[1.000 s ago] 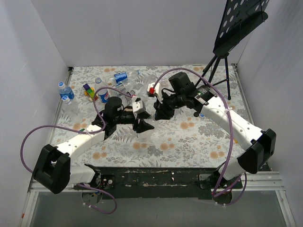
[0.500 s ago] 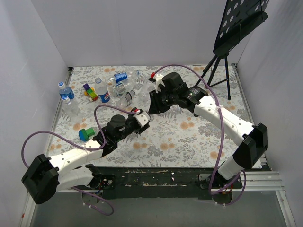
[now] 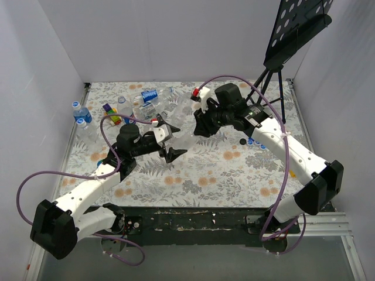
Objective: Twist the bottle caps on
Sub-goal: Screw the bottle cap onto the plastic bottle.
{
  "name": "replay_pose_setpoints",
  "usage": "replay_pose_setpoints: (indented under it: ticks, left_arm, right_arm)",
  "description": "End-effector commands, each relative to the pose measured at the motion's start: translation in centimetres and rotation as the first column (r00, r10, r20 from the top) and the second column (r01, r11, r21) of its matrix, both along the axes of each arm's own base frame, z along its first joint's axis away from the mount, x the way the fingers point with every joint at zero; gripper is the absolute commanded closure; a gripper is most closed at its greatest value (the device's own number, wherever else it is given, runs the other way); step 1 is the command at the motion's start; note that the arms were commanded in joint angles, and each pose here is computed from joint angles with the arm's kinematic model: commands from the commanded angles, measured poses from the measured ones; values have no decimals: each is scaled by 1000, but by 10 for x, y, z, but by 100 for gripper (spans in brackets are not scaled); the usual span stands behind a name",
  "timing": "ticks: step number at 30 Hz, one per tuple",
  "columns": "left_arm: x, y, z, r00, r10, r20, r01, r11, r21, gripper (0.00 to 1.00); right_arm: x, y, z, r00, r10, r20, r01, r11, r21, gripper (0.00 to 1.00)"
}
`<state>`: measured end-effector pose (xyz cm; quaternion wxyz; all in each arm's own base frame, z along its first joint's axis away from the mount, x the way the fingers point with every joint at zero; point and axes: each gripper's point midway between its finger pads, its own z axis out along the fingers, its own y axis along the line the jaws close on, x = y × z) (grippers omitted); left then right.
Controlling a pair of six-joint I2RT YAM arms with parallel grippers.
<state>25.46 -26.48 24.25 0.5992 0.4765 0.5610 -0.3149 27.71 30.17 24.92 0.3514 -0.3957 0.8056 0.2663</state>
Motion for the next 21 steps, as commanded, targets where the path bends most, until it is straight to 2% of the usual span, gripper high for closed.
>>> replay_pose_setpoints:
  ticks: [1, 4, 9, 21]
  left_arm:
    - [-35, -11, 12, 972, -225, -71, 221, 974, -59, 16]
    - [-37, -12, 12, 967, -242, -84, 236, 969, -72, 16]
    - [-39, -13, 11, 960, -261, -101, 253, 964, -85, 17]
    - [-44, -21, 2, 925, -335, -182, 323, 942, -95, 25]
  right_arm:
    - [-32, 11, 35, 945, 295, 142, -306, 950, 65, 99]
    - [-50, 17, 39, 897, 412, 160, -429, 899, 92, 99]
    - [-65, 20, 43, 836, 514, 191, -539, 835, 109, 99]
    - [-78, 25, 47, 776, 594, 213, -623, 775, 108, 99]
